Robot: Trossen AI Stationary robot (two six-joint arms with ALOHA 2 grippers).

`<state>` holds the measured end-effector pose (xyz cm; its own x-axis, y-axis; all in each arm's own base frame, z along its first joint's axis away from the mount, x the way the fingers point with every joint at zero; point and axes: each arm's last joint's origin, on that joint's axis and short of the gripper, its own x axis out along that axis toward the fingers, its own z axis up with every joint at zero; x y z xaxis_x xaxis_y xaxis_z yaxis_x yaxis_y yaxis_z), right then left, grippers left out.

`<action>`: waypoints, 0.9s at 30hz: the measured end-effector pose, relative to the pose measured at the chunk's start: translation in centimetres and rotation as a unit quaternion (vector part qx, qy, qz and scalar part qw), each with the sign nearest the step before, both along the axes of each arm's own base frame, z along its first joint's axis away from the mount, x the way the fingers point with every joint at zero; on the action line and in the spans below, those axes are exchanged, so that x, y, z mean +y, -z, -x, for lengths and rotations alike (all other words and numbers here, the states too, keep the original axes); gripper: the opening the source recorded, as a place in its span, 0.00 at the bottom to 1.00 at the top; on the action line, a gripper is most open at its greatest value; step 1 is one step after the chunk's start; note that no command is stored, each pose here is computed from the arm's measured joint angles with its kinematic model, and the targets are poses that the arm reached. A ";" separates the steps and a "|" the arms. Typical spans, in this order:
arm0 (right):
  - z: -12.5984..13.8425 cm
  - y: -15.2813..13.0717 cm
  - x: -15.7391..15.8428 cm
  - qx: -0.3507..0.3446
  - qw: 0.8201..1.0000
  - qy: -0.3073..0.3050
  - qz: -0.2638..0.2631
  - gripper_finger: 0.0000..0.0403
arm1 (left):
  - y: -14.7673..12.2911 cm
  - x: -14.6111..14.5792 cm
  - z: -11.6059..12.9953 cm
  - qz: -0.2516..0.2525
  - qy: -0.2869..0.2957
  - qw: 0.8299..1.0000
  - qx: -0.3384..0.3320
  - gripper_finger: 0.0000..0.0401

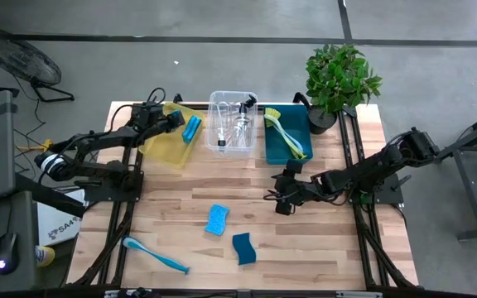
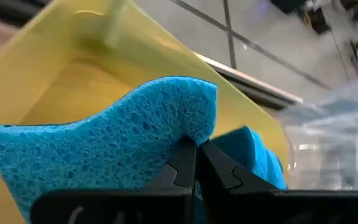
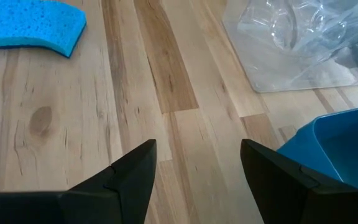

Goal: Pick & Place Kitchen Sink Supplies
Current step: Put the blue sponge into the yellow bin

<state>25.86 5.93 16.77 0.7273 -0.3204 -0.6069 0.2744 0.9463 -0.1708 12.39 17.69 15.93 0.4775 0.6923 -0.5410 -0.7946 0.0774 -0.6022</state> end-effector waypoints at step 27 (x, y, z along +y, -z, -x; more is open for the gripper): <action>-0.1 -0.1 0.1 -0.004 1.000 -0.008 -0.003 0.56 | -0.2 0.1 -0.1 0.085 -0.108 0.980 -0.147 0.01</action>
